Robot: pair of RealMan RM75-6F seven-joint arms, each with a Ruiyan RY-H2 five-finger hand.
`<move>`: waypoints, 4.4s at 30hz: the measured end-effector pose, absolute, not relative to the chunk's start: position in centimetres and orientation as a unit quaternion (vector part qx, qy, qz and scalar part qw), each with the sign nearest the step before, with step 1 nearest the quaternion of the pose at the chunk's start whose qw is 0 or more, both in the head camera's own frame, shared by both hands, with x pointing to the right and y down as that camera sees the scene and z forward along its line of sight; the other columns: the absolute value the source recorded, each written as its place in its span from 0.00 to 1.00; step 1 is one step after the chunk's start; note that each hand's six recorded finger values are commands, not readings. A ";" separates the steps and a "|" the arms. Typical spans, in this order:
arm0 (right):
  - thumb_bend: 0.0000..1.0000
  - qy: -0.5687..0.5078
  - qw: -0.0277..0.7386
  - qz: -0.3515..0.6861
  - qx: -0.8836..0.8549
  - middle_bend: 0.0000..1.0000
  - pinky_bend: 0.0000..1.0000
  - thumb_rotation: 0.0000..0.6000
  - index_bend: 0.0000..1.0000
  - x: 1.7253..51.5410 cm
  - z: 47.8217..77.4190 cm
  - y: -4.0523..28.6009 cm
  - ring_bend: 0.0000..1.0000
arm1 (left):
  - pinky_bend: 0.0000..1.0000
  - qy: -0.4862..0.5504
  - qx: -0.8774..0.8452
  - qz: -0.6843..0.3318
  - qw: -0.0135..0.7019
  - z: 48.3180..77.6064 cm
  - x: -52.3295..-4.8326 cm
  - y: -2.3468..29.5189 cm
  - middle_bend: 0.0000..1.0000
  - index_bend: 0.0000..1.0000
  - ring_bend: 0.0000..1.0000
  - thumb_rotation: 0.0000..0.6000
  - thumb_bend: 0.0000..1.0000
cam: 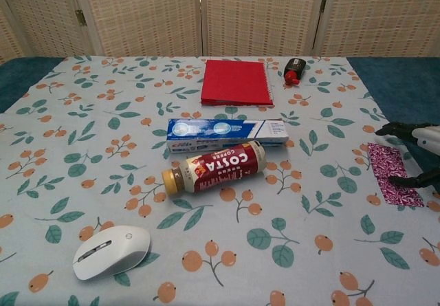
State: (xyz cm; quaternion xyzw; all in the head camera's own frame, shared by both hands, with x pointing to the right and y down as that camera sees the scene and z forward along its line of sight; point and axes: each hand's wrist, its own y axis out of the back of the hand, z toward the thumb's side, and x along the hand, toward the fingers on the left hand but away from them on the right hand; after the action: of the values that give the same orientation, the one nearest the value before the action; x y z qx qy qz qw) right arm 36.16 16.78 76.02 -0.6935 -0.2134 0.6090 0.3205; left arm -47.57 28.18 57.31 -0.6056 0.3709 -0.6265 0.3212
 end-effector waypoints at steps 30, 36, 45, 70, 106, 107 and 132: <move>0.35 -0.232 0.320 0.630 -0.669 0.00 0.00 0.58 0.00 37.2 77.0 12.6 0.00 | 0.00 0.368 -0.605 -0.630 0.319 57.6 -47.5 28.0 0.00 0.05 0.03 1.00 0.18; 0.35 -0.244 0.309 0.612 -0.686 0.01 0.00 0.59 0.03 36.9 75.7 13.5 0.00 | 0.00 0.369 -0.606 -0.629 0.319 57.6 -47.5 28.1 0.00 0.05 0.03 1.00 0.18; 0.35 -0.256 0.254 0.602 -0.712 0.02 0.00 0.45 0.17 37.0 73.4 15.8 0.00 | 0.00 0.370 -0.611 -0.622 0.321 57.5 -47.0 28.2 0.00 0.05 0.03 1.00 0.18; 0.35 -0.219 0.245 0.621 -0.712 0.02 0.00 0.44 0.19 35.2 75.5 15.6 0.00 | 0.00 0.372 -0.607 -0.626 0.317 57.5 -47.5 28.5 0.00 0.05 0.04 1.00 0.18; 0.35 -0.230 0.248 0.642 -0.688 0.02 0.00 0.43 0.19 39.0 74.2 16.6 0.00 | 0.00 0.373 -0.610 -0.620 0.321 57.3 -47.1 28.3 0.00 0.06 0.04 1.00 0.18; 0.35 -0.229 0.247 0.642 -0.689 0.02 0.00 0.43 0.19 39.0 74.3 16.6 0.00 | 0.00 0.374 -0.610 -0.621 0.321 57.3 -47.2 28.3 0.00 0.06 0.04 1.00 0.18; 0.35 -0.251 0.240 0.644 -0.681 0.02 0.00 0.44 0.19 40.6 73.3 17.2 0.00 | 0.00 0.372 -0.611 -0.621 0.321 57.4 -47.0 28.2 0.00 0.06 0.04 1.00 0.18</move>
State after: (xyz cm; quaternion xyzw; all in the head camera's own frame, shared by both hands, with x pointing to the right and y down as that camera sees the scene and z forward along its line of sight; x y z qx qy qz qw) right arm 40.61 17.24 73.30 -0.6814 -0.2506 0.6443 0.2402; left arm -47.00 28.22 57.43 -0.6111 0.3723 -0.6205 0.3209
